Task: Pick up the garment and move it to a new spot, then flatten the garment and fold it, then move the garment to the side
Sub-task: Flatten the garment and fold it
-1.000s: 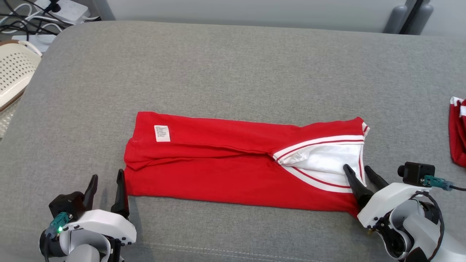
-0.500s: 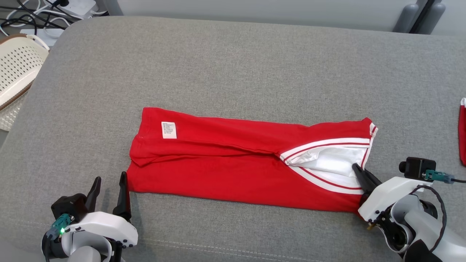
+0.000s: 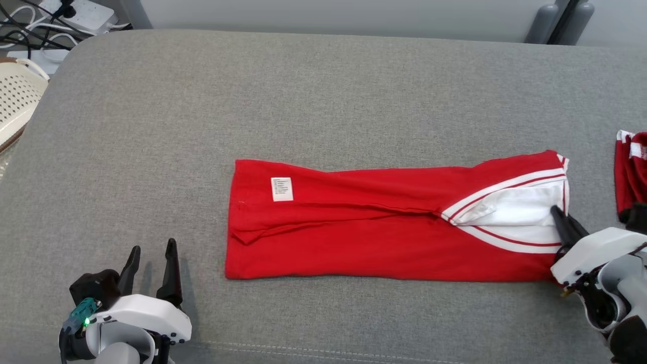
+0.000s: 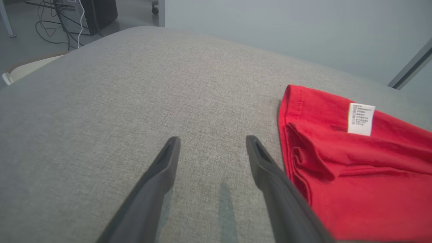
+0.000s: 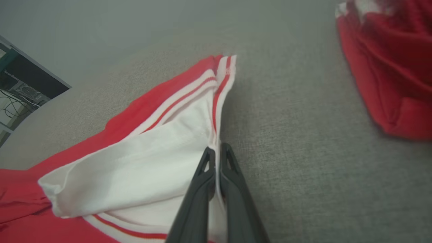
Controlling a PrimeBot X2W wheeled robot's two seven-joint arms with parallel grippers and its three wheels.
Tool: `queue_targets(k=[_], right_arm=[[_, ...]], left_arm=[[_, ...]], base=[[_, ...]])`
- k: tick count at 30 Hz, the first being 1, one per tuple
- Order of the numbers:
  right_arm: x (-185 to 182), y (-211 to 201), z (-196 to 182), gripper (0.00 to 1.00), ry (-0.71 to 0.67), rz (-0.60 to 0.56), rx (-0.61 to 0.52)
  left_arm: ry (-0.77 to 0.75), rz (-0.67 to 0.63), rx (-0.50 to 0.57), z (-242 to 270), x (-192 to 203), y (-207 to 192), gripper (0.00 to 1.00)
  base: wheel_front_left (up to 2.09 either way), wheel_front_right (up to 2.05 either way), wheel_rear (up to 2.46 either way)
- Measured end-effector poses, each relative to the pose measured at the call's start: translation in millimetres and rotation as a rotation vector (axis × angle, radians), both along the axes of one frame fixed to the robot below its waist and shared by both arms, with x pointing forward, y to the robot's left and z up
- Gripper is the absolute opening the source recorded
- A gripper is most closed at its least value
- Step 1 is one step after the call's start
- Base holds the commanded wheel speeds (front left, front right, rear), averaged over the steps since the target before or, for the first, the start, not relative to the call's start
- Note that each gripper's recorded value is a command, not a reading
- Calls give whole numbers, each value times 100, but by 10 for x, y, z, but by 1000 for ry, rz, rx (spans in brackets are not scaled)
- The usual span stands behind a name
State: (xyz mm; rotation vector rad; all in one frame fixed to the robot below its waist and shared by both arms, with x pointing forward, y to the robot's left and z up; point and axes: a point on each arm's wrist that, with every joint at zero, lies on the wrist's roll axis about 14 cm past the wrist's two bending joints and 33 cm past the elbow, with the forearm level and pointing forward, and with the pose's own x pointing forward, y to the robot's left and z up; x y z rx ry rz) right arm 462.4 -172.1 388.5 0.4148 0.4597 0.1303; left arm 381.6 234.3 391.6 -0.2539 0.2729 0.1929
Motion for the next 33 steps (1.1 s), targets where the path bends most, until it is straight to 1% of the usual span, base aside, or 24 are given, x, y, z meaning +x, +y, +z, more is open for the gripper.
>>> queue_targets(k=[2,4,7,11,17,19,21,24,29,33], right_arm=[[31,-127,76,0,-22,-27,-10],[75,-172,179,0,-55,-26,-25],[123,-28,364,0,-120,20,-9],[88,419,547,0,-183,156,22],[12,1329,929,0,-265,418,100],[-36,1597,1007,0,-272,491,124],[-113,1833,1002,0,-260,570,119],[-215,2100,946,0,-237,656,114],[-342,2451,836,0,-201,767,92],[-388,2716,819,0,-195,838,77]], left_arm=[[-3,-12,-8,2,22,-50,100],[-4,-27,-12,1,45,-103,100],[-1,-56,-16,-9,69,-196,100],[0,-79,-27,-15,78,-283,100],[8,-99,-52,-38,23,-372,100],[14,-103,-58,-53,-24,-388,100],[24,-100,-64,-79,-89,-386,100],[32,-74,-75,-99,-177,-332,100],[38,-28,-73,-103,-301,-198,100],[57,-17,-75,-149,-413,-174,100]], base=[[0,0,0],[0,0,0],[0,0,0],[0,0,0],[0,0,0],[0,0,0],[0,0,0],[0,0,0],[0,0,0],[0,0,0]])
